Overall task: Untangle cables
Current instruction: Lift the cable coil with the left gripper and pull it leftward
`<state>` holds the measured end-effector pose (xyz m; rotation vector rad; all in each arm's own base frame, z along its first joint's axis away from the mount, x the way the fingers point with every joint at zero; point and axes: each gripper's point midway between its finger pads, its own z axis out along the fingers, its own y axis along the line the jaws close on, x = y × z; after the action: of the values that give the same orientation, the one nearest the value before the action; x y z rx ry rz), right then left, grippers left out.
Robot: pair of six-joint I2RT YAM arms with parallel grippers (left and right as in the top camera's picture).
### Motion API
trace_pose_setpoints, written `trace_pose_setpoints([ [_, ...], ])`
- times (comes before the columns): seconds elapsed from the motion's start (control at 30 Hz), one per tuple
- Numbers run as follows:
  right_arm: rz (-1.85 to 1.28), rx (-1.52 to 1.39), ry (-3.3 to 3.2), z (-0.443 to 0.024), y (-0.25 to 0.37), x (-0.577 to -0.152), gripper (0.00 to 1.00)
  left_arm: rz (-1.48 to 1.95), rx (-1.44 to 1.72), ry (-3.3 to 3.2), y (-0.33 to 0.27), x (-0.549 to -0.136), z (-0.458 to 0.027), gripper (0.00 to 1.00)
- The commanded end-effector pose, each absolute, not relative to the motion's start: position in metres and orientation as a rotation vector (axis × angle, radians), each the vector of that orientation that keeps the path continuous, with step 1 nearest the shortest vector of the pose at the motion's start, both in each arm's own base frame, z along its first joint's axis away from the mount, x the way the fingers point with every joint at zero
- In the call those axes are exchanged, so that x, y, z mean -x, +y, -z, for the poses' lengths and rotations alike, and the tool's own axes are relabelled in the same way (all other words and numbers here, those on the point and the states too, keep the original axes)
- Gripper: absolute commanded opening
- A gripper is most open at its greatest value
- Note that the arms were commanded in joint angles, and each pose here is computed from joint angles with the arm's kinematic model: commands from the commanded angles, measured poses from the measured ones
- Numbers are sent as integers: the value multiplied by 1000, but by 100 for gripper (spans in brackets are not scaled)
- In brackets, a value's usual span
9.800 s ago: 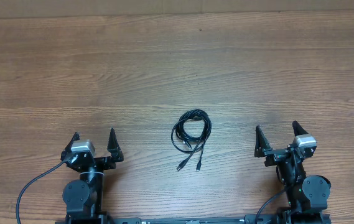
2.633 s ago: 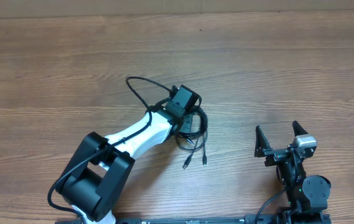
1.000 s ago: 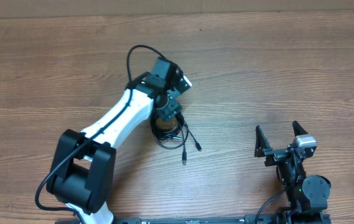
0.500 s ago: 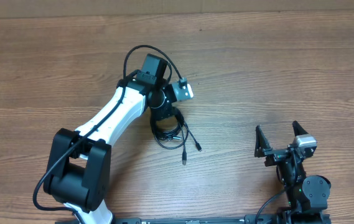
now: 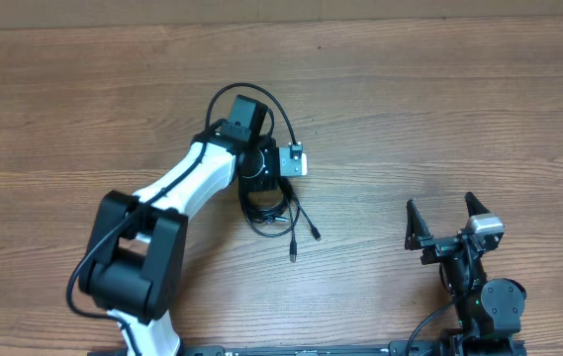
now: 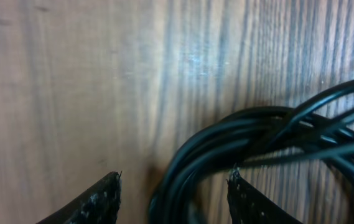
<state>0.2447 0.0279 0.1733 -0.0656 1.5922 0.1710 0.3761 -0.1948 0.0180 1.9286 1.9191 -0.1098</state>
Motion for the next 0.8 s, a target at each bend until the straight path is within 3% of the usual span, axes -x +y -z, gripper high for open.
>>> trace_pose_setpoints([
  [0.0, -164, 66, 1587, -172, 28, -245, 100, 230, -1975, 1913, -203, -362, 6, 55],
  [0.07, -164, 66, 1587, -172, 28, -245, 100, 262, -1967, 1936, -205, -358, 12, 49],
  [0.1, -164, 66, 1587, -172, 28, -245, 100, 263, -1968, 1939, -206, -357, 13, 40],
  [0.17, -164, 66, 1587, -172, 28, -245, 100, 252, -1968, 1931, -207, -359, 11, 4],
  [0.43, -164, 66, 1587, -172, 28, -245, 100, 290, -1642, 2162, -213, -379, -9, 4],
  [0.77, -164, 66, 1587, -172, 28, -245, 100, 292, -533, 2643, -196, -428, -66, 4],
])
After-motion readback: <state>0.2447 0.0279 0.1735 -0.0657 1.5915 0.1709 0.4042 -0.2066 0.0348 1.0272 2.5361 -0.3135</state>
